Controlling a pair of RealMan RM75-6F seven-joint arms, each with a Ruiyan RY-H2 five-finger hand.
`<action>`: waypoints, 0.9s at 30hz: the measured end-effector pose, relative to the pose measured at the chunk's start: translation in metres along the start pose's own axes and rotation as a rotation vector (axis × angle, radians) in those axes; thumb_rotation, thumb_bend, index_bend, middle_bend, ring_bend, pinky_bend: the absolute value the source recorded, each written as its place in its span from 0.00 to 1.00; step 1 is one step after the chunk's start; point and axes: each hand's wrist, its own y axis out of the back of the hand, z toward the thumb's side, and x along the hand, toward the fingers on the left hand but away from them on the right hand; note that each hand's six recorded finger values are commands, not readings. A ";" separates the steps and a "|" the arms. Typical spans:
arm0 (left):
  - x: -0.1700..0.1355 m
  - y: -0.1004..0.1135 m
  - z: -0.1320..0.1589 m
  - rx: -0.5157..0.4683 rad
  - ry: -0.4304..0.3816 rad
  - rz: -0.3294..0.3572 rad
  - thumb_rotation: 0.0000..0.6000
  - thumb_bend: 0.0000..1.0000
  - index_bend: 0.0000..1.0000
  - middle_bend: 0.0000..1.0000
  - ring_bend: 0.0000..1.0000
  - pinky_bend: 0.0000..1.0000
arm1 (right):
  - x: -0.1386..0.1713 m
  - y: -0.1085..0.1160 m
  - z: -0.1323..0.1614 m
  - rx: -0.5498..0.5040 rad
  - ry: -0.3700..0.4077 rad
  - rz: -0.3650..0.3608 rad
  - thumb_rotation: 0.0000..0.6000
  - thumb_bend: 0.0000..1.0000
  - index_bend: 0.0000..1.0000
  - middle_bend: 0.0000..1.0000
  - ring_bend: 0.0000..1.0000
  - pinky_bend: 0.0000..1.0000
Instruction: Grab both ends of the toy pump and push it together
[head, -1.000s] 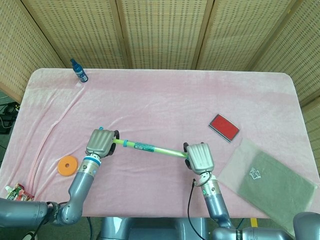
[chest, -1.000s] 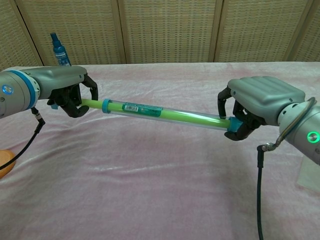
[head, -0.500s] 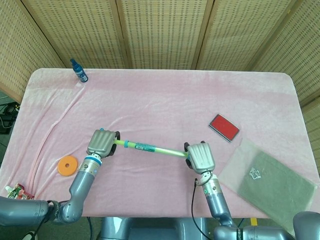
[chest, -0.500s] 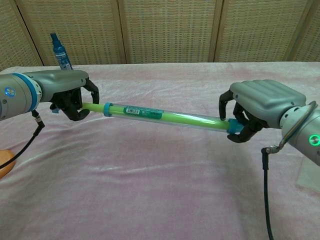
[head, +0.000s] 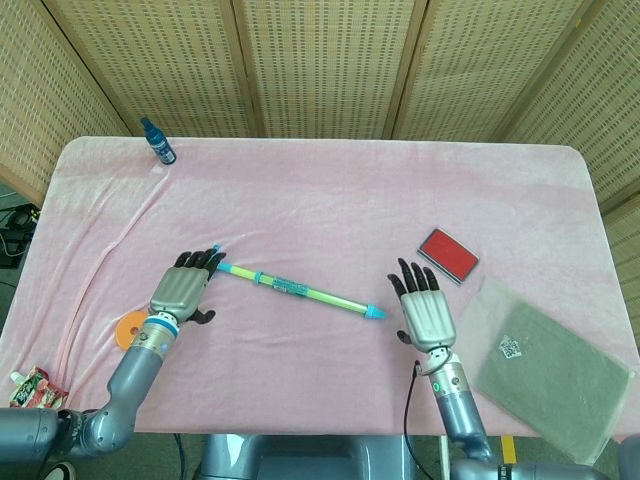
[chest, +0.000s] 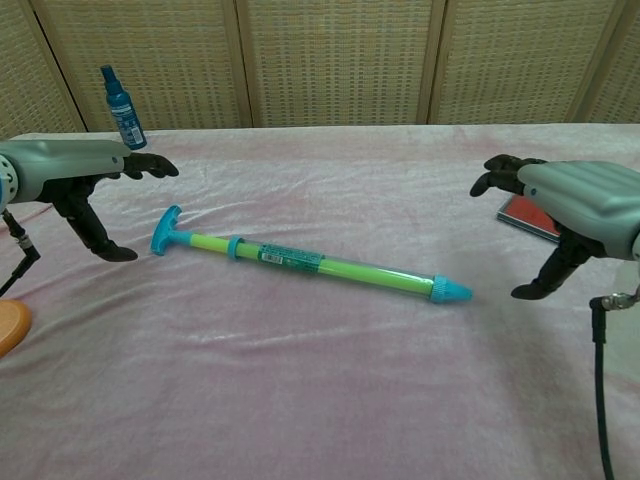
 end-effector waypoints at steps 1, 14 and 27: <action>-0.003 0.000 -0.002 -0.012 -0.004 0.007 1.00 0.28 0.00 0.00 0.00 0.00 | 0.004 0.001 -0.005 -0.013 -0.004 -0.002 1.00 0.26 0.19 0.01 0.01 0.10; -0.076 -0.018 -0.046 -0.021 -0.107 0.219 1.00 0.28 0.00 0.00 0.00 0.00 | 0.081 0.000 -0.076 -0.147 0.051 -0.046 1.00 0.17 0.07 0.00 0.00 0.00; -0.132 -0.034 -0.103 0.026 -0.022 0.377 1.00 0.28 0.00 0.00 0.00 0.00 | 0.109 0.021 -0.118 -0.171 0.070 -0.237 1.00 0.17 0.02 0.00 0.00 0.00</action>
